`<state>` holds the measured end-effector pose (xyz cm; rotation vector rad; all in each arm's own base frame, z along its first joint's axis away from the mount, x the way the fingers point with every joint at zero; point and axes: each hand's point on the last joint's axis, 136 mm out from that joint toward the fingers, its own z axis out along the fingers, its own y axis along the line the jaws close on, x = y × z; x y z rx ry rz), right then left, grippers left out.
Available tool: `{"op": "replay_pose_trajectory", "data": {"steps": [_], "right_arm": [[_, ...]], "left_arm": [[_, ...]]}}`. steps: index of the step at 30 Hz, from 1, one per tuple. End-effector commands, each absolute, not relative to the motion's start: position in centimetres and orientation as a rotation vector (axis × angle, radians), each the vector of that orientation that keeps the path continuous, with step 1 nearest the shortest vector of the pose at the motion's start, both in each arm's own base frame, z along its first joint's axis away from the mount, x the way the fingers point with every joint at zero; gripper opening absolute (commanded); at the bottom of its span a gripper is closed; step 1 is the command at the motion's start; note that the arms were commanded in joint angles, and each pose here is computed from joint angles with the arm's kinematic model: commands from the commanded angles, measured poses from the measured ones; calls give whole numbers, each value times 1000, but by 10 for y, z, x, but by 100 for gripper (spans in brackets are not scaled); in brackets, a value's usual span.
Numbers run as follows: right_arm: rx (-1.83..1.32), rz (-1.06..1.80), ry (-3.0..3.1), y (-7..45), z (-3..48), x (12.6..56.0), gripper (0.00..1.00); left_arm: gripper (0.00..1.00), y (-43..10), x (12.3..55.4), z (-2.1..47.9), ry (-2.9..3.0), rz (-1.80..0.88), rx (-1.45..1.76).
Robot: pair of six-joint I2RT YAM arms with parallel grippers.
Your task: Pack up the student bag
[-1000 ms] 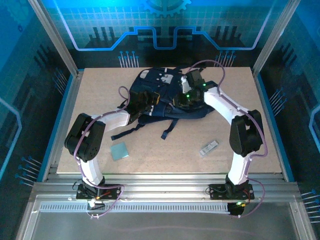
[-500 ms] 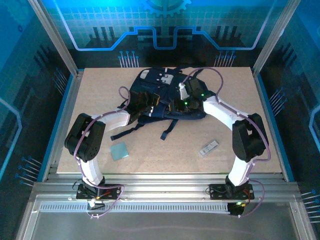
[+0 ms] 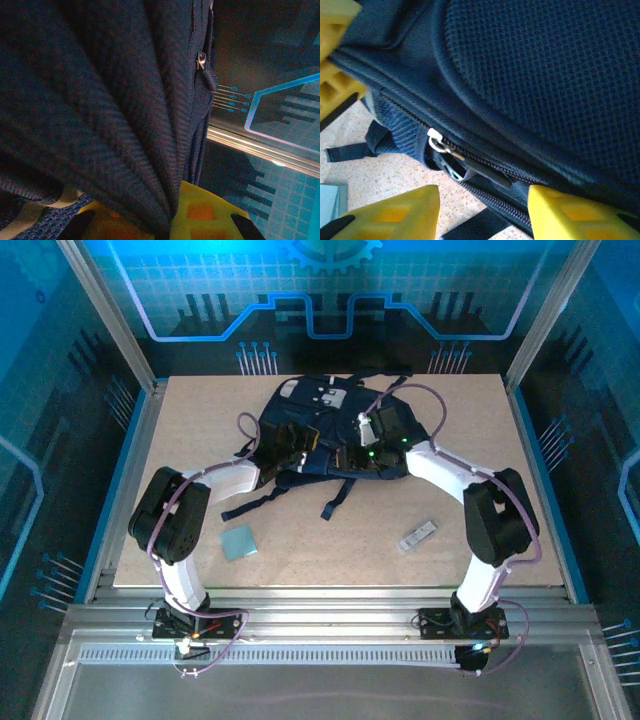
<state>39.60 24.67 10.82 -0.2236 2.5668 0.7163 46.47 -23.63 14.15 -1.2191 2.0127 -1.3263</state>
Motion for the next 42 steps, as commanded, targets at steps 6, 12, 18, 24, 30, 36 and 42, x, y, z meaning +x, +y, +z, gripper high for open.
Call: {"op": "replay_pose_trajectory", "data": {"steps": [6, 12, 18, 24, 30, 36, 42], "right_arm": [[-300, 908, 2408, 288, 124, 433, 45], [-322, 1081, 2339, 312, 138, 433, 45], [-276, 1114, 2307, 308, 141, 438, 42], [-241, 1100, 2297, 293, 144, 444, 29], [-227, 1088, 2315, 285, 138, 445, 7], [-221, 1010, 2361, 262, 132, 439, 0], [-293, 549, 2563, 208, 100, 421, 0]], "left_arm": [[0, -262, 455, 224, 1895, -1559, -1004], [0, -264, 454, 220, 1903, -1560, -1006], [0, -264, 454, 218, 1908, -1559, -1009], [0, -258, 454, 214, 1899, -1555, -1024], [0, -246, 455, 217, 1883, -1524, -1024], [0, -229, 461, 209, 1893, -1484, -1033], [0, -226, 463, 205, 1929, -1498, -999]]}}
